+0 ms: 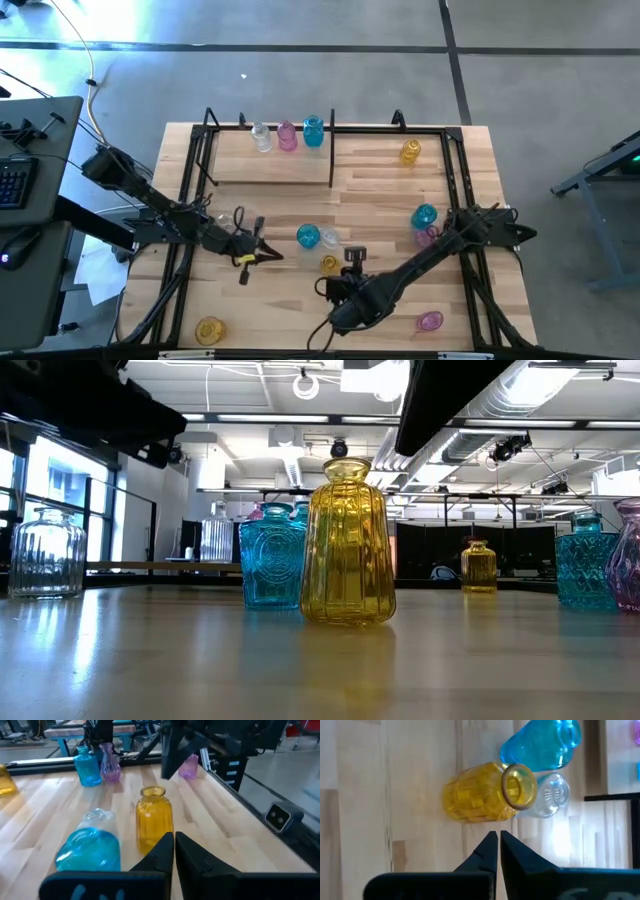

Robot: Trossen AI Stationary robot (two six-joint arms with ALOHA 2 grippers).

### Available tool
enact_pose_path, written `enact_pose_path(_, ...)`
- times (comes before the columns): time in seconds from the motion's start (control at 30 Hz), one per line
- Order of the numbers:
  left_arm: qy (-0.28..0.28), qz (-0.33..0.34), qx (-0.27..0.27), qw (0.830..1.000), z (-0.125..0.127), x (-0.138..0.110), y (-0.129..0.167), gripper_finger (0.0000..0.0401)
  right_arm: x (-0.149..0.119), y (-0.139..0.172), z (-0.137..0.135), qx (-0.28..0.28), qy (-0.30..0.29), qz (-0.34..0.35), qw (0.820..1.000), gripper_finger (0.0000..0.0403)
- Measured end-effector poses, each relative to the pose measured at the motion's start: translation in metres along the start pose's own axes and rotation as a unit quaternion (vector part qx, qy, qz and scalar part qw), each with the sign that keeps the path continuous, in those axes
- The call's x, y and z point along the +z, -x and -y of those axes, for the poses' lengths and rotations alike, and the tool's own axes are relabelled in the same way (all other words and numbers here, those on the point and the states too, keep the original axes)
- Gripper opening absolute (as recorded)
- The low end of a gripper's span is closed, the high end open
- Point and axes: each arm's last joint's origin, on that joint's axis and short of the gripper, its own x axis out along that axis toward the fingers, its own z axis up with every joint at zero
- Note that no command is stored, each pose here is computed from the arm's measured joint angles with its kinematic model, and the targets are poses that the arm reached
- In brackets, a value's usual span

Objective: Sort vases onto shelf
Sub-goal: Put the bottom right yellow flower vase on the shelf

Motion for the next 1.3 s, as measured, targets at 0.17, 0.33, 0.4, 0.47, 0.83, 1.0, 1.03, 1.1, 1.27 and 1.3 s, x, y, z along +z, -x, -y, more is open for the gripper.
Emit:
enact_pose_path(0.17,-0.003,-0.010,-0.017,1.000,0.006,0.003,-0.013,0.0039,-0.015,0.008,-0.004,-0.010,-0.036,0.025,0.999,0.0000)
enact_pose_path(0.33,0.009,-0.024,-0.009,1.000,0.007,0.002,-0.025,0.0081,-0.029,-0.005,-0.012,0.005,-0.080,0.059,0.995,0.0000)
enact_pose_path(0.4,0.010,-0.031,-0.005,0.999,0.007,0.000,-0.030,0.0101,-0.035,-0.015,-0.014,0.010,-0.095,0.071,0.993,0.0000)
enact_pose_path(0.47,0.008,-0.039,-0.005,0.999,0.008,-0.002,-0.034,0.0120,-0.041,-0.026,-0.015,0.007,-0.107,0.076,0.991,0.0000)
enact_pose_path(0.83,0.014,-0.034,0.011,0.999,0.009,0.001,-0.036,0.0205,-0.039,-0.059,-0.010,0.019,-0.152,0.111,0.982,0.0000)
enact_pose_path(1.0,0.003,-0.018,0.001,1.000,0.009,0.006,-0.024,0.0219,-0.026,-0.064,-0.005,0.043,-0.158,0.138,0.977,0.0000)
enact_pose_path(1.03,0.004,-0.018,0.003,1.000,0.008,0.006,-0.020,0.0220,-0.024,-0.066,-0.003,0.044,-0.159,0.142,0.976,0.0000)
enact_pose_path(1.1,0.009,-0.019,0.006,1.000,0.006,0.005,-0.014,0.0221,-0.019,-0.068,0.000,0.045,-0.158,0.153,0.975,0.0000)
enact_pose_path(1.27,0.031,-0.017,0.007,0.999,0.000,-0.002,0.002,0.0221,-0.010,-0.077,0.013,0.036,-0.152,0.158,0.975,0.0000)
enact_pose_path(1.3,0.036,-0.016,0.007,0.999,-0.001,-0.004,0.004,0.0221,-0.009,-0.079,0.015,0.037,-0.152,0.159,0.975,0.0000)
